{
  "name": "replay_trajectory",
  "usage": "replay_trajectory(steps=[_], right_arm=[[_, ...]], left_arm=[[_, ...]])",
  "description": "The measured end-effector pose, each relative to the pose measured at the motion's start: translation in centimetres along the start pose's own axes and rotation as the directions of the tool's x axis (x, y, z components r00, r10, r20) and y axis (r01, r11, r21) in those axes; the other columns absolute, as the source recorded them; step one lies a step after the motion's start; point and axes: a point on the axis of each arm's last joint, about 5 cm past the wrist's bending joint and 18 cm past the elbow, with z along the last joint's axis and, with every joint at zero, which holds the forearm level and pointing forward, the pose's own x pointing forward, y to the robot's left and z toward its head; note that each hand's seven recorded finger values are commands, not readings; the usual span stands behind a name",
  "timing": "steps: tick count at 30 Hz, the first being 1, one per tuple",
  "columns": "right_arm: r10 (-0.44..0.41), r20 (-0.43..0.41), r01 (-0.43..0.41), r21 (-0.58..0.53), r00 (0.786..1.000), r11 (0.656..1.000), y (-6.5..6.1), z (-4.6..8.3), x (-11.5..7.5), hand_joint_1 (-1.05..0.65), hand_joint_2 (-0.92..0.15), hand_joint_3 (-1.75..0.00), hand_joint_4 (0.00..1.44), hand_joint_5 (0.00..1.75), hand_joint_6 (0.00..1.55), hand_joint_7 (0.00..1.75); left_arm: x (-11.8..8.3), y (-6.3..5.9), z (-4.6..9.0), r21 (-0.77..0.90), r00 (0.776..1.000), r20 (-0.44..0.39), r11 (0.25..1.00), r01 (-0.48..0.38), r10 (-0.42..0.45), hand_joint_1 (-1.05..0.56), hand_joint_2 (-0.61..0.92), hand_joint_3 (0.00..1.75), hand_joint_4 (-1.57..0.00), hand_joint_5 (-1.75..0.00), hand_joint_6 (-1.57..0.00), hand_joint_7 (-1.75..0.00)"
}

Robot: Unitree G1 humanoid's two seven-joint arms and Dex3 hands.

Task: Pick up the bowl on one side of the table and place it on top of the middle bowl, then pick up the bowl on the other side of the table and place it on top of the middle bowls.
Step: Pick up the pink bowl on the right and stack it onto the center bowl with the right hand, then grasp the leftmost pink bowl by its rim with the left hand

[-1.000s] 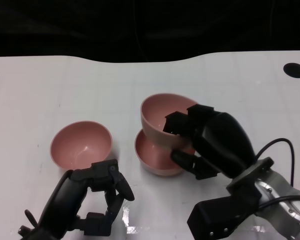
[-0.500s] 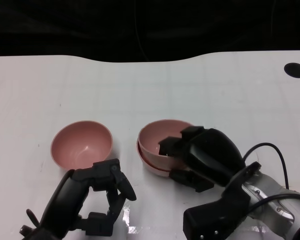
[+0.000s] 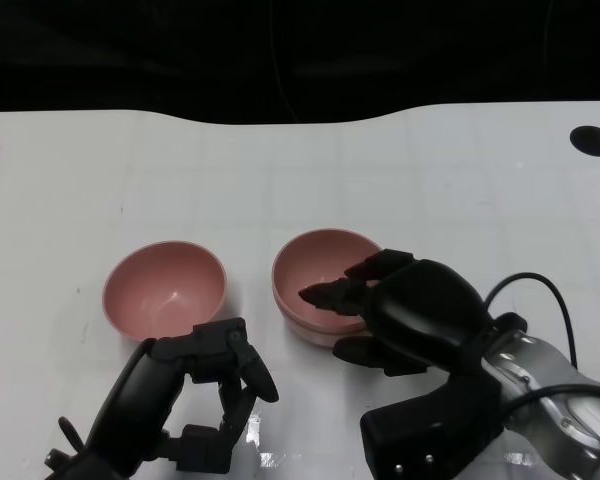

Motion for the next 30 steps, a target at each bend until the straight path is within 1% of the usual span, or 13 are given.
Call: replay_trajectory(steps=[6,8,11,13,15,17,21,23,26,27,28,29,30], right_arm=[[-0.105,-0.016,0.106,0.041,0.994,0.994,-1.3,-0.2,-1.6,-0.75,-0.92,-0.42,0.03,0.69,0.34,0.01],[-0.139,-0.024,0.14,0.061,0.99,0.988,-1.6,-0.3,-2.3,-0.71,-0.92,-0.38,0.08,0.73,0.38,0.03],[-0.164,-0.027,0.166,0.081,0.986,0.983,-1.6,-0.3,-2.9,-0.7,-0.92,-0.37,0.09,0.74,0.39,0.03],[-0.217,-0.018,0.217,0.126,0.976,0.968,-1.3,-0.5,-3.6,-0.57,-0.92,-0.32,0.23,0.81,0.5,0.09],[-0.295,0.002,0.29,0.174,0.956,0.941,-0.9,-0.7,-4.6,-0.51,-0.92,-0.27,0.29,0.83,0.55,0.11],[-0.35,0.006,0.341,0.209,0.937,0.917,-0.6,-0.8,-5.5,-0.46,-0.92,-0.23,0.36,0.87,0.6,0.13],[-0.402,-0.016,0.393,0.256,0.915,0.884,0.2,-1.0,-7.0,-0.38,-0.92,-0.18,0.48,0.95,0.69,0.18],[-0.415,-0.034,0.407,0.284,0.909,0.868,0.5,-1.0,-7.7,-0.31,-0.92,-0.16,0.55,1.02,0.77,0.24],[-0.426,-0.066,0.424,0.311,0.903,0.851,0.9,-1.0,-8.6,-0.25,-0.91,-0.16,0.6,1.09,0.83,0.35],[-0.429,-0.07,0.428,0.314,0.9,0.847,0.9,-1.0,-8.8,-0.23,-0.89,-0.17,0.65,1.11,0.85,0.47],[-0.436,-0.076,0.436,0.317,0.897,0.842,0.9,-1.1,-9.1,-0.21,-0.87,-0.22,0.69,1.13,0.83,0.63],[-0.444,-0.087,0.447,0.325,0.892,0.834,1.0,-1.2,-9.4,-0.2,-0.83,-0.29,0.72,1.15,0.82,0.74],[-0.45,-0.097,0.455,0.333,0.888,0.826,1.0,-1.2,-9.7,-0.18,-0.71,-0.52,0.76,1.18,0.83,0.83]], left_arm=[[0.0,0.0,0.0,0.002,1.0,0.0,1.0,-0.002,0.002,-0.22,0.33,1.35,-0.87,-1.71,-0.82,-1.39],[0.0,0.0,0.0,0.003,1.0,0.0,1.0,-0.003,0.003,-0.21,0.33,1.36,-0.86,-1.71,-0.82,-1.39],[0.0,0.0,-0.1,0.003,1.0,-0.006,1.0,-0.004,0.004,-0.21,0.33,1.36,-0.86,-1.72,-0.81,-1.39],[0.0,0.0,-0.2,0.003,1.0,-0.002,1.0,-0.003,0.003,-0.22,0.34,1.36,-0.85,-1.71,-0.81,-1.39],[0.0,0.1,-0.3,0.004,1.0,-0.005,1.0,-0.009,0.009,-0.22,0.34,1.35,-0.86,-1.72,-0.81,-1.38],[-0.1,0.1,-0.4,0.0,1.0,-0.011,1.0,-0.015,0.015,-0.21,0.35,1.34,-0.87,-1.73,-0.81,-1.38],[0.0,0.4,-0.5,-0.002,0.999,-0.011,1.0,-0.032,0.031,-0.2,0.36,1.32,-0.88,-1.74,-0.81,-1.39],[0.1,0.5,-0.5,0.0,0.999,-0.004,0.999,-0.033,0.033,-0.2,0.36,1.32,-0.89,-1.73,-0.81,-1.39],[0.2,0.6,-0.5,0.0,0.999,-0.003,0.999,-0.036,0.036,-0.2,0.36,1.32,-0.89,-1.71,-0.81,-1.38],[0.3,0.5,-0.6,-0.002,0.999,-0.005,0.999,-0.036,0.036,-0.2,0.36,1.32,-0.89,-1.7,-0.81,-1.38],[0.3,0.5,-0.6,-0.005,0.999,-0.005,0.999,-0.037,0.037,-0.2,0.36,1.32,-0.9,-1.69,-0.8,-1.37],[0.4,0.5,-0.6,-0.007,0.999,-0.005,0.999,-0.038,0.038,-0.2,0.36,1.32,-0.9,-1.68,-0.81,-1.37],[0.4,0.4,-0.6,-0.009,0.999,-0.005,0.999,-0.039,0.039,-0.2,0.36,1.33,-0.89,-1.67,-0.81,-1.37]])
